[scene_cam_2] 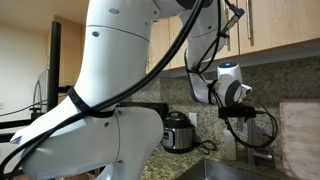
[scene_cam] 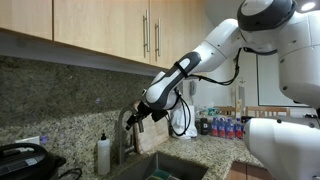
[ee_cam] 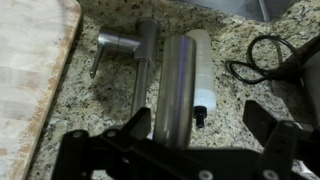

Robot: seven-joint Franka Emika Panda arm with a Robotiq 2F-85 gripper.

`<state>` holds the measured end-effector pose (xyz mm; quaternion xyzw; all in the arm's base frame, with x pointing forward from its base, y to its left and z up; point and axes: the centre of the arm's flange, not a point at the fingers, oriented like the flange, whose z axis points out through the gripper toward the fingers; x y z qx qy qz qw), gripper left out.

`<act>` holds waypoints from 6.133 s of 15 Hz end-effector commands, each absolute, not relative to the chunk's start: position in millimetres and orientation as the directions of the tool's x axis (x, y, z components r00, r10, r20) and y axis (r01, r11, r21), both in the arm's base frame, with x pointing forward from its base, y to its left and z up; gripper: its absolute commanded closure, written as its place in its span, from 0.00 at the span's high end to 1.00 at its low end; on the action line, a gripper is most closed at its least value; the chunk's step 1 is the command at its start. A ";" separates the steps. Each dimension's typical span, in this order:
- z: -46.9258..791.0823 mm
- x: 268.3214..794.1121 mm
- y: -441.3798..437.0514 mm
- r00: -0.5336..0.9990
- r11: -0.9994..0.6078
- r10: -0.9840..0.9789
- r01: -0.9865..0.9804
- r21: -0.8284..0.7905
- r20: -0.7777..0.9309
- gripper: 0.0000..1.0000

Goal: Push the faucet to the left

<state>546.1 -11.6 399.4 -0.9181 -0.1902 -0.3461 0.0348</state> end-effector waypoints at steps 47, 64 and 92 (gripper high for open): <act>400.2 606.9 138.4 0.666 -0.871 0.378 0.491 0.003 0.643 1.00; 390.6 634.5 158.1 0.642 -0.861 0.351 0.507 -0.034 0.681 1.00; 383.1 519.0 78.0 0.680 -0.976 0.169 0.218 0.024 0.714 1.00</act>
